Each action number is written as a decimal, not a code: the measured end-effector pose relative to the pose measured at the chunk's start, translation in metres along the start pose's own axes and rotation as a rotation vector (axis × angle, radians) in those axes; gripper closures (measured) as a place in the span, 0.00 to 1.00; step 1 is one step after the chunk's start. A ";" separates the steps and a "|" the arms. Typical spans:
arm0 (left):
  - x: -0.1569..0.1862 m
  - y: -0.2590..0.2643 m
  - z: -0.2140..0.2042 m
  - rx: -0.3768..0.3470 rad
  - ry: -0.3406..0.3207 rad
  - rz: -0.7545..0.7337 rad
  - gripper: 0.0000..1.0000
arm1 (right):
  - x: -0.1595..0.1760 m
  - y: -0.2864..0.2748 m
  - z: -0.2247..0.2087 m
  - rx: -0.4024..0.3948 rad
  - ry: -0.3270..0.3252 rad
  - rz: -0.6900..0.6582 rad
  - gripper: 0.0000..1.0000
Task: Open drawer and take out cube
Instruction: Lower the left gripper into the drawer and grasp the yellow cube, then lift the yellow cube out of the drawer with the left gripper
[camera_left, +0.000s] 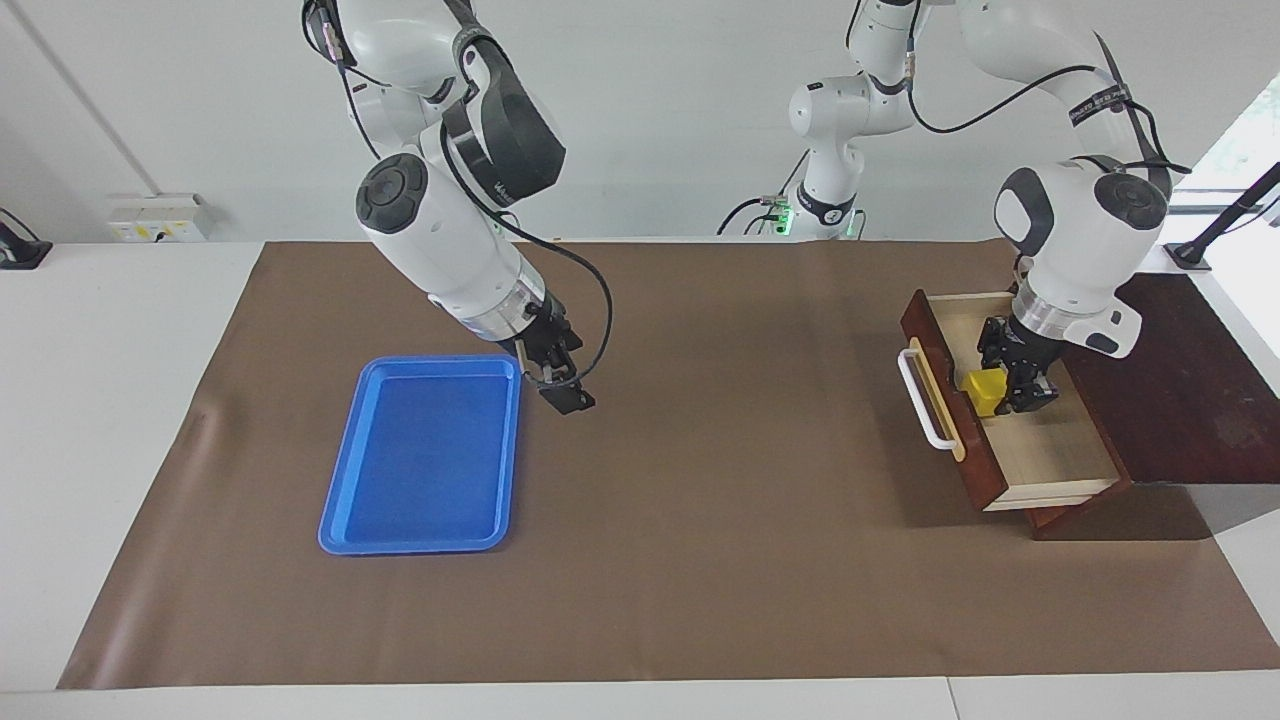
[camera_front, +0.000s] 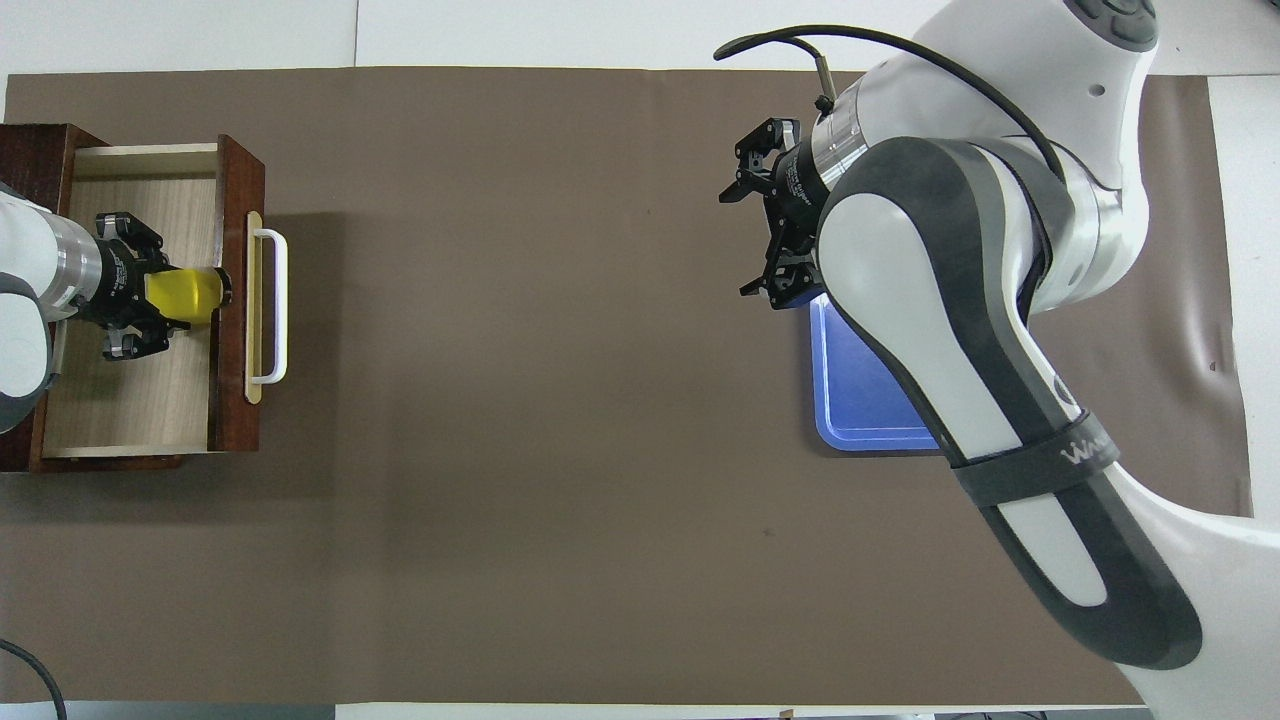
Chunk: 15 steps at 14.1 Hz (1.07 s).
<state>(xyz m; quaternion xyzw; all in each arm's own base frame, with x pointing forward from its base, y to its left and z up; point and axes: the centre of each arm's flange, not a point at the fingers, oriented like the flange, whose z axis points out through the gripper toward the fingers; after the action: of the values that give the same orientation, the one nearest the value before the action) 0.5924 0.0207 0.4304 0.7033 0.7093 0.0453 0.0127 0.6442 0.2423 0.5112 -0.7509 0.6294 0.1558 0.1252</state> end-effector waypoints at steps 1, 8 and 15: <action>-0.001 0.000 0.000 -0.001 0.000 0.002 0.45 | 0.000 0.000 0.000 0.000 0.000 0.000 0.05; 0.004 0.016 -0.064 0.014 0.059 0.022 0.45 | 0.000 0.000 0.000 0.000 0.000 0.000 0.05; -0.102 0.015 -0.110 0.065 0.059 -0.042 0.45 | 0.002 -0.001 0.004 -0.007 0.001 0.003 0.05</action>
<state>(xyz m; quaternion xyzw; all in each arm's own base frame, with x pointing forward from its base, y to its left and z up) 0.5997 -0.0858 0.5369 0.6868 0.7250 0.0425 -0.0302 0.6451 0.2424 0.5063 -0.7505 0.6301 0.1576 0.1220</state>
